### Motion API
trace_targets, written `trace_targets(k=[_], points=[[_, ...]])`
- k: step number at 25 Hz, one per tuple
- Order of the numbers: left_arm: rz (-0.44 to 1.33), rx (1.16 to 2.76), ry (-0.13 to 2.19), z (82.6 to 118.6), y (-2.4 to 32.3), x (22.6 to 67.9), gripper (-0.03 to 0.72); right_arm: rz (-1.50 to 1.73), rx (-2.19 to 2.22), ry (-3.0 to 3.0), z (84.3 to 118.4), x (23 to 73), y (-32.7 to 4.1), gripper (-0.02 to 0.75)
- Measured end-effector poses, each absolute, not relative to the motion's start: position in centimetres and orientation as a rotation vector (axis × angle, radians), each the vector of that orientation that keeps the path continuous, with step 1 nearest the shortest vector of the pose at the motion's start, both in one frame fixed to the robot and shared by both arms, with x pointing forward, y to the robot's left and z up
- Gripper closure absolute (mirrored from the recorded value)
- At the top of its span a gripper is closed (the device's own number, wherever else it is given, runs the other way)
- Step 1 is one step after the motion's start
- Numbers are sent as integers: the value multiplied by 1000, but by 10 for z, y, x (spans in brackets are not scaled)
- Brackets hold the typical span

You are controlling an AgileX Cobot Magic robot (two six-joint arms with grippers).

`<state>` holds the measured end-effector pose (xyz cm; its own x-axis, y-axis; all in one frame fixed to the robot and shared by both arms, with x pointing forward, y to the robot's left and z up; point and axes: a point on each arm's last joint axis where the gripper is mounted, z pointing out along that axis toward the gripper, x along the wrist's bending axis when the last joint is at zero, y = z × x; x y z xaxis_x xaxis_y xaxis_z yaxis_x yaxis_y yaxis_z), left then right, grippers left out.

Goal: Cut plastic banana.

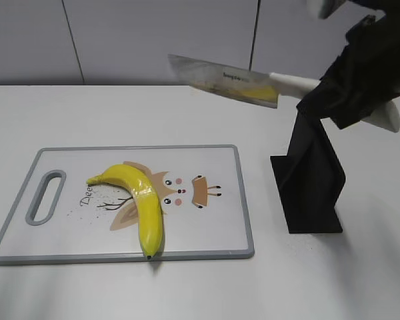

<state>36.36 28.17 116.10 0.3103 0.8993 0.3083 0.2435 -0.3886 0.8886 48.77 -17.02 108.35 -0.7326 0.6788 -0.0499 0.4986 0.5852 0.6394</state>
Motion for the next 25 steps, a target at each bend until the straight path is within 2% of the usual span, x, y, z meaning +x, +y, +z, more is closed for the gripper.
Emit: trace_targets(k=[9,14,19,25], points=[[842,2109,544,1176,230,406,145,892,596,2668,1063,501,-155,548],[624,2327,282,1178,193,429,145,922,375,2766,1063,512,-142,548],[505,2567,124,1157,167,457,153,1000,170,2831,1068,530,-125,548],[379,2771,104,1110,154,494,188,1021,66,2860,1070,551,-113,548]])
